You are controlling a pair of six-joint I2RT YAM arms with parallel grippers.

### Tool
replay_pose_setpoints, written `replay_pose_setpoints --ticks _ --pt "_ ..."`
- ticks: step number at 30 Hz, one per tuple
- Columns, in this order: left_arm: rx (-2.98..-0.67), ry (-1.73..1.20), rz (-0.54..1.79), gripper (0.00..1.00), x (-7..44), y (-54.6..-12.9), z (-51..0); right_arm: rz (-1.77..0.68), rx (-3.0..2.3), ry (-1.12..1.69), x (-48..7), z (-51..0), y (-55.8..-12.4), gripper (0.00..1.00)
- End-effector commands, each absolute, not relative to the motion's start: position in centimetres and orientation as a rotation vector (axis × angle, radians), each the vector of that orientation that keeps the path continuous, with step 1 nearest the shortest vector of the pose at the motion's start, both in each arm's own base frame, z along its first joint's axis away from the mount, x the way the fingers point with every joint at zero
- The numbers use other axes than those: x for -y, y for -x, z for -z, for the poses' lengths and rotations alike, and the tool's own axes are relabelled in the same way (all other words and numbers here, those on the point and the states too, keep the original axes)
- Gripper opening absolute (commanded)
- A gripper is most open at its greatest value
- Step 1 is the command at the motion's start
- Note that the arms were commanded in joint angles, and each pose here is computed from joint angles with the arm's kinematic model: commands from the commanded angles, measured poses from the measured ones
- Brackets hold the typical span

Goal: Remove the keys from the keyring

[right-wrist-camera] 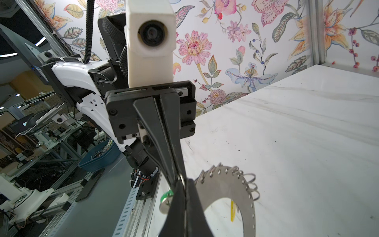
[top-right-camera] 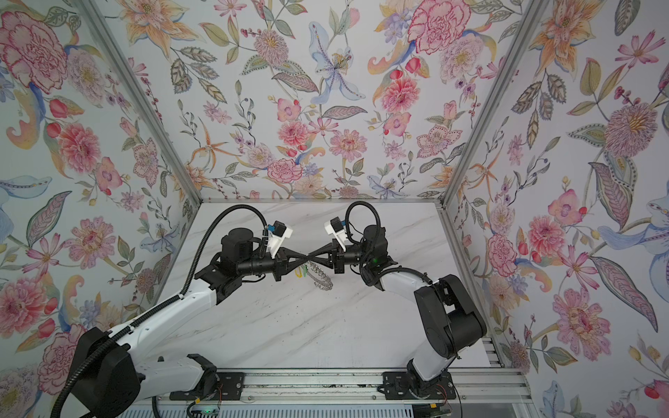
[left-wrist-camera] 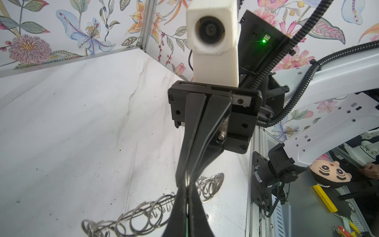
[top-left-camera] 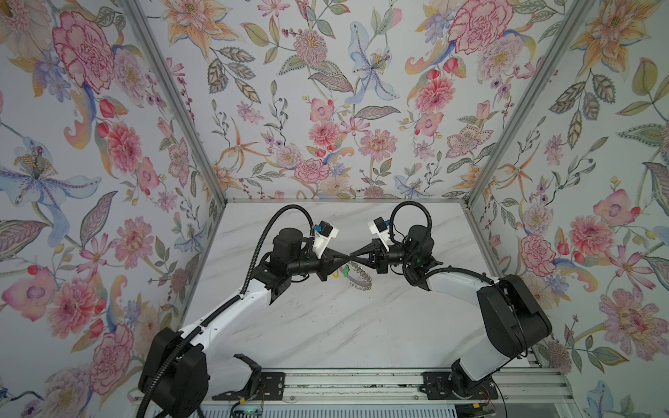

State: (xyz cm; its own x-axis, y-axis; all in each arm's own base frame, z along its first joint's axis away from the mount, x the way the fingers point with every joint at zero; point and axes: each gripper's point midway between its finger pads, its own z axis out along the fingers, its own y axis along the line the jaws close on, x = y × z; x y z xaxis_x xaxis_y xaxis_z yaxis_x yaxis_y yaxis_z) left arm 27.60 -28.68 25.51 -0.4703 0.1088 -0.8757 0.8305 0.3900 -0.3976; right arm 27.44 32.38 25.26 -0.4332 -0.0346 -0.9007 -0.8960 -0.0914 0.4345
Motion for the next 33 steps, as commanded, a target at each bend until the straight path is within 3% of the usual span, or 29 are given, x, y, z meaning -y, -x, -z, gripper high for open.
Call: replay_pose_setpoints --ticks 1,5,13,23,33 --pt "-1.803 -0.795 1.072 0.0 28.0 -28.2 -27.2 -1.543 -1.542 0.995 -32.6 -24.8 -29.1 0.08" --pt "-1.883 -0.748 0.989 0.0 27.2 -29.4 -25.8 -1.434 -1.662 0.902 -31.7 -23.2 -31.0 0.28" --pt "-1.944 -0.661 0.953 0.0 26.1 -30.9 -24.5 -1.258 -1.76 0.899 -31.2 -21.5 -30.1 0.41" --pt "-1.961 -0.6 0.968 0.0 26.3 -31.8 -24.1 -1.087 -1.774 0.998 -34.4 -20.3 -28.6 0.5" --pt "-1.958 -0.569 0.97 0.0 25.7 -31.2 -23.7 -1.147 -1.785 0.953 -36.8 -20.0 -29.5 0.49"
